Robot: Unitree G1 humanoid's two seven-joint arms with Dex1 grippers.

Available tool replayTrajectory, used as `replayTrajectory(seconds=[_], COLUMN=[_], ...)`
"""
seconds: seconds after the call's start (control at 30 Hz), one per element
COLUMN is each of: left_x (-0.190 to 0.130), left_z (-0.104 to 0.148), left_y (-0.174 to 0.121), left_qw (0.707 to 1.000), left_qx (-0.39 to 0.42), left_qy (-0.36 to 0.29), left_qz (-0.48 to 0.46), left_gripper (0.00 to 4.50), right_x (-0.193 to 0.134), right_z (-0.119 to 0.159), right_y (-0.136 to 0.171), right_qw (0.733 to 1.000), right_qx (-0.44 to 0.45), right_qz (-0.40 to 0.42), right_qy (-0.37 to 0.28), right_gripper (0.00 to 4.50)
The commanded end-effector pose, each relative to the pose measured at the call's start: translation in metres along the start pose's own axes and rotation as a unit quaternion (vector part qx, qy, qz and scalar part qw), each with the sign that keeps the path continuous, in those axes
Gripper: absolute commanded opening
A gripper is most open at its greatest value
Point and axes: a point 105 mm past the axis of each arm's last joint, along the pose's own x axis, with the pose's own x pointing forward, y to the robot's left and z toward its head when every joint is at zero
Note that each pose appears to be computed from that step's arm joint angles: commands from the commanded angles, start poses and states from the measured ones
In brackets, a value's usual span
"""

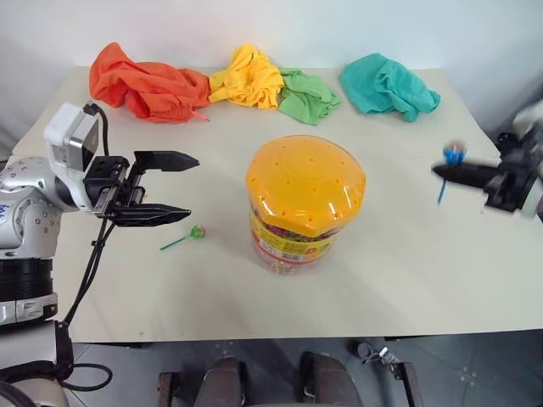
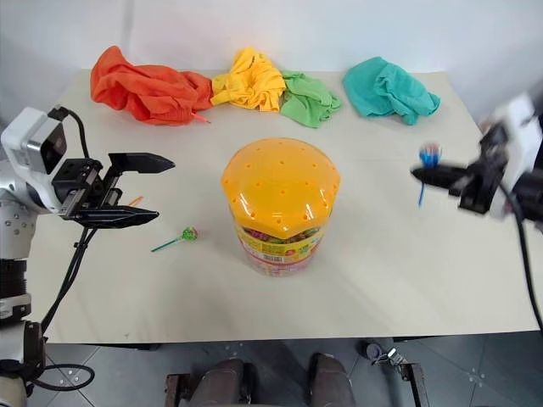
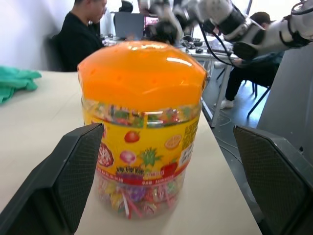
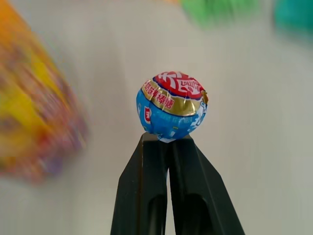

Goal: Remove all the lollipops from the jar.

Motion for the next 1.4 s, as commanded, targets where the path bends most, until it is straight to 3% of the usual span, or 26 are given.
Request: replayTrajectory(seconds=[0.03,0.23,0.4,0.5,0.87,0.9,1.0,1.1,1.27,1.4], left_x=[-0.006,-0.010,-0.013,-0.016,-0.025,-0.027,-0.032,-0.035,-0.043,-0.071], left_z=[0.003,-0.009,-0.014,-0.017,-0.027,-0.029,-0.035,-0.034,-0.026,-0.037], left_y=[-0.010,-0.013,-0.014,-0.015,-0.007,-0.005,0.007,0.016,0.013,0.001], left_qw=[1.000,0.999,0.999,0.998,0.992,0.991,0.980,0.975,0.979,0.969], left_qx=[0.012,0.005,-0.006,-0.015,-0.046,-0.051,-0.083,-0.081,-0.081,-0.076], left_qy=[0.009,0.037,0.052,0.060,0.095,0.101,0.126,0.123,0.069,0.096], left_qz=[-0.026,-0.020,-0.002,0.010,0.065,0.075,0.129,0.164,0.174,0.214], left_gripper=[4.50,4.50,4.50,4.50,4.50,4.50,4.50,4.50,4.50,4.50], right_x=[-0.003,0.022,0.035,0.039,0.026,0.024,0.004,-0.005,0.003,0.002], right_z=[-0.003,-0.055,-0.070,-0.075,-0.057,-0.054,-0.008,0.009,-0.014,-0.023], right_y=[-0.007,-0.018,-0.019,-0.022,-0.016,-0.016,0.008,0.028,0.038,0.039], right_qw=[0.999,0.992,0.989,0.988,0.994,0.995,0.996,0.982,0.959,0.935], right_qx=[0.007,0.072,0.097,0.102,0.064,0.054,-0.043,-0.126,-0.236,-0.290], right_qz=[-0.038,-0.078,-0.085,-0.095,-0.081,-0.079,0.004,0.065,0.142,0.199], right_qy=[-0.004,0.063,0.074,0.070,0.021,0.015,-0.082,-0.126,-0.063,-0.037], right_gripper=[0.01,0.01,0.01,0.74,4.43,4.47,4.47,4.47,4.47,4.47])
